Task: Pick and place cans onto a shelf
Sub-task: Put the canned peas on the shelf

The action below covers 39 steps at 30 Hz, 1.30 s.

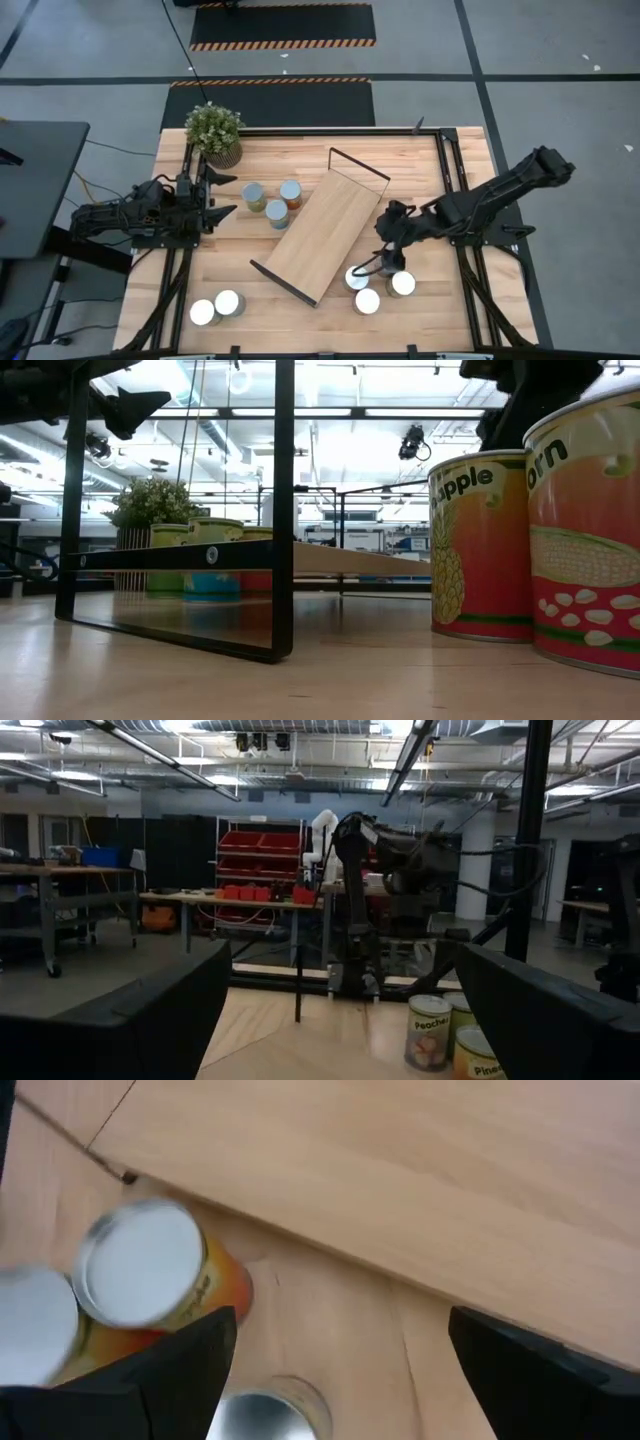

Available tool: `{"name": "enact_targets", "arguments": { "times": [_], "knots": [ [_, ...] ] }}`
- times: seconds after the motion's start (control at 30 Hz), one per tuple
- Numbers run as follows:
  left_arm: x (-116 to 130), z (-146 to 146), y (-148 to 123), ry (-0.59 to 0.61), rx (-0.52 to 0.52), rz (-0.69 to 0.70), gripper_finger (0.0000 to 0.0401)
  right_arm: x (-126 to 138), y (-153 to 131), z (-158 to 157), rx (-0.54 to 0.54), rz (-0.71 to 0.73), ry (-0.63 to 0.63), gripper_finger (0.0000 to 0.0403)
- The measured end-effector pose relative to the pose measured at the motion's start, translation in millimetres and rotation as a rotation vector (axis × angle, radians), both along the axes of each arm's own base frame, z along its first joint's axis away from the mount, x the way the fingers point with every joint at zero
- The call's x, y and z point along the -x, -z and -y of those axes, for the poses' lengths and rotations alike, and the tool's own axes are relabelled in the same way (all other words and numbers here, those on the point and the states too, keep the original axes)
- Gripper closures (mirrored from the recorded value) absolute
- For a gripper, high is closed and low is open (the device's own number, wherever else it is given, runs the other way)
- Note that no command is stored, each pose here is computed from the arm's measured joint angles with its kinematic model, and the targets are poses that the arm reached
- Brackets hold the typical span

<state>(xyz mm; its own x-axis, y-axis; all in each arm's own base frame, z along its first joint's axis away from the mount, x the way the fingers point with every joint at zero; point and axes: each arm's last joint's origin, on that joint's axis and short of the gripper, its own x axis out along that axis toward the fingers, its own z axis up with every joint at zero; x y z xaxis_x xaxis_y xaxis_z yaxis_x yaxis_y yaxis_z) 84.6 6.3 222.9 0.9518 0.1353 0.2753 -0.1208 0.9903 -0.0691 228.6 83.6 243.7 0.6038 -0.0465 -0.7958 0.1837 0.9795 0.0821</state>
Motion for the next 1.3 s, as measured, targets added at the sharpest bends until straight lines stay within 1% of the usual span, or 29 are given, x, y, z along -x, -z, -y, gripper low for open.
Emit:
{"name": "enact_targets", "arguments": {
  "times": [0.1,0.23,0.33,0.4,0.5,0.67,0.83,0.93,1.1,1.2,1.3],
  "knots": [
    [-0.1,0.0,0.3,0.007,0.021,-0.001,0.0009,-2.0,-3.2,-11.9,0.010,-0.074,0.041,0.0030],
    [-0.3,0.2,1.1,0.013,0.020,-0.009,0.0009,1.6,-16.0,-24.5,-0.016,-0.166,0.126,0.0030],
    [0.0,0.2,0.1,0.014,0.019,0.001,0.0009,11.4,-27.4,-33.9,-0.044,-0.200,0.195,0.0030],
    [0.0,0.6,0.2,0.025,0.016,0.001,0.0009,19.6,-32.4,-40.9,-0.084,-0.214,0.226,0.0030],
    [-0.2,1.4,0.4,0.054,0.008,-0.002,0.0009,35.0,-30.1,-50.4,-0.141,-0.315,0.275,0.0030],
    [-0.2,2.2,0.1,0.076,-0.010,-0.001,0.0009,56.3,-18.2,-70.5,-0.170,-0.511,0.380,0.0030],
    [-0.2,2.4,0.1,0.080,-0.028,-0.003,0.0009,61.3,0.0,-95.6,-0.207,-0.638,0.453,0.0030],
    [-0.3,3.4,0.4,0.113,-0.037,-0.007,0.0009,54.6,18.5,-113.0,-0.204,-0.639,0.468,0.0030],
    [-0.6,4.2,1.3,0.138,-0.044,-0.016,0.0009,37.2,48.0,-134.3,-0.236,-0.608,0.459,0.0030],
    [-0.6,4.2,1.5,0.136,-0.051,-0.019,0.0009,30.2,59.7,-137.1,-0.217,-0.585,0.479,0.0030],
    [-0.6,4.2,1.3,0.135,-0.056,-0.017,0.0009,26.9,63.5,-135.0,-0.200,-0.569,0.511,0.0030]
  ]
}}
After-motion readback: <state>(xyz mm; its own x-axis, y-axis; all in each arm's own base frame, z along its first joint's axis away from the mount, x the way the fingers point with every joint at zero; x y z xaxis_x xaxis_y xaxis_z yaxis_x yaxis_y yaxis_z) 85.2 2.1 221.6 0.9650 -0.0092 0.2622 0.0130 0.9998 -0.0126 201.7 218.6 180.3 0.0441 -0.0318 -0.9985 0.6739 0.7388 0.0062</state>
